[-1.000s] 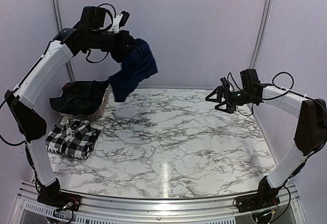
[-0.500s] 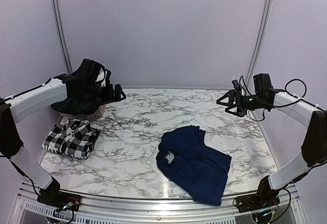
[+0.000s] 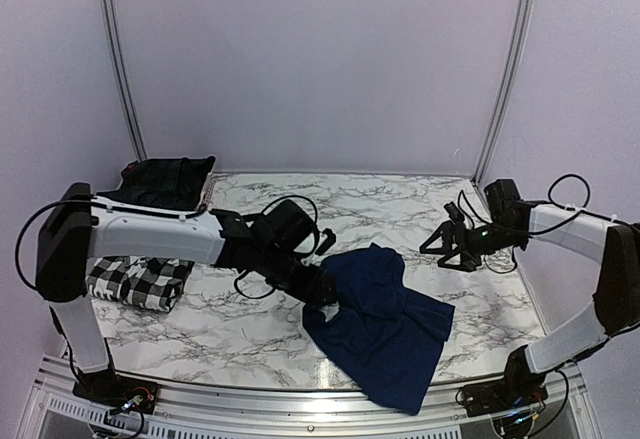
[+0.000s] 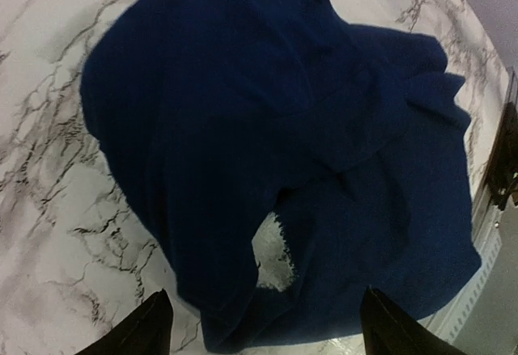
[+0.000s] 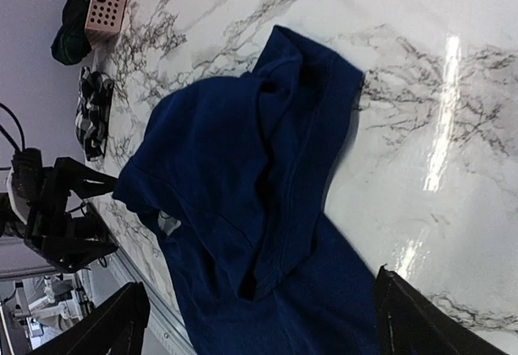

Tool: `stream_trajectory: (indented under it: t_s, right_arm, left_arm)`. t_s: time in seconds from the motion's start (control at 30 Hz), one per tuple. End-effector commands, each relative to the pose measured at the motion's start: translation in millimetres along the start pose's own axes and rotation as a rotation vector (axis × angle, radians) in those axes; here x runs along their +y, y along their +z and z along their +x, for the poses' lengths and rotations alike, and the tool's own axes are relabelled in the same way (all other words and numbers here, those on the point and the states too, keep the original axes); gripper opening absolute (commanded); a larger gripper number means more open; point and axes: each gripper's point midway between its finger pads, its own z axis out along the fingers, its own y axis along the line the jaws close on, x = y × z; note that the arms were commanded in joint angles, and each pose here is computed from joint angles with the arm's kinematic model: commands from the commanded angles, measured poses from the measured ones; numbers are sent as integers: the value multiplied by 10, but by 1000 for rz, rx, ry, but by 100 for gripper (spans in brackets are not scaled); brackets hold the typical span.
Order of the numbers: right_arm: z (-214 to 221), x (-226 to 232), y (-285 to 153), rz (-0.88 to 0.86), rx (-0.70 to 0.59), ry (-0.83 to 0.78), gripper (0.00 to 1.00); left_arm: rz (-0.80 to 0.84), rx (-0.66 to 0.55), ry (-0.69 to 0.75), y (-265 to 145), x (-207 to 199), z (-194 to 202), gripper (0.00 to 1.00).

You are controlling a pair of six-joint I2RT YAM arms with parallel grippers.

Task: Fold and stack the mixed laundry pile
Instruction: Place the crumpled T-shirt at the center of the board, then pick up the crumpled T-shirt from the center of the board.

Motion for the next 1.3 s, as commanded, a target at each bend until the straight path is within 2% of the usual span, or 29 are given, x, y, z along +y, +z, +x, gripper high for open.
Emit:
stream_trajectory:
  t_s: [0.0,0.07,0.2,0.27,0.33,0.43,0.5,0.57,0.63,0.77,0.93,1.07,1.17,1.27]
  right_arm:
    - [208,114,191,-11,62,-41,91]
    - [297,80,283,-11,85,-39,91]
    - [531,-171,431,32,143,-16,89]
    - [618,-264,485,50,159,-3,85]
    - [651,-273,519,51,168,2,84]
    - [650,-288,531,66,172,-9,81]
    - [628,-312,530,112,169,-39,81]
    - [639,-316,550,136,176,-62,81]
    - [677,-302,591,148,195,-80,81]
    - [777,-336,660,223,225,-108,81]
    - [732,-422,618,312,205,-103,83]
    - [717,-197,590,213,181,-99,82]
    - [750,-143,591,180,192,-94,82]
    - [669,-41,525,164,158,-107,82]
  left_arm:
    - [-98,-13,-42,285,71,-42,77]
    - [-168,-7,-79,383,212,-36,67]
    - [-279,-34,-195,402,605,-110,35]
    - [-312,-35,-288,407,891,-106,22]
    - [-314,-28,-382,424,1164,-112,15]
    - [-346,-56,-463,355,1495,-237,22]
    - [-373,-103,-517,190,1685,-354,41]
    - [-389,-155,-525,-12,1743,-472,53]
    - [-356,-179,-504,-149,1607,-528,65]
    - [-248,-119,-317,-116,791,-314,79]
    - [-200,-11,-253,100,-41,367,81]
    - [-184,91,-102,451,-705,727,81]
    - [-270,168,-37,706,-762,953,78]
    - [-385,208,-105,746,-376,1082,70]
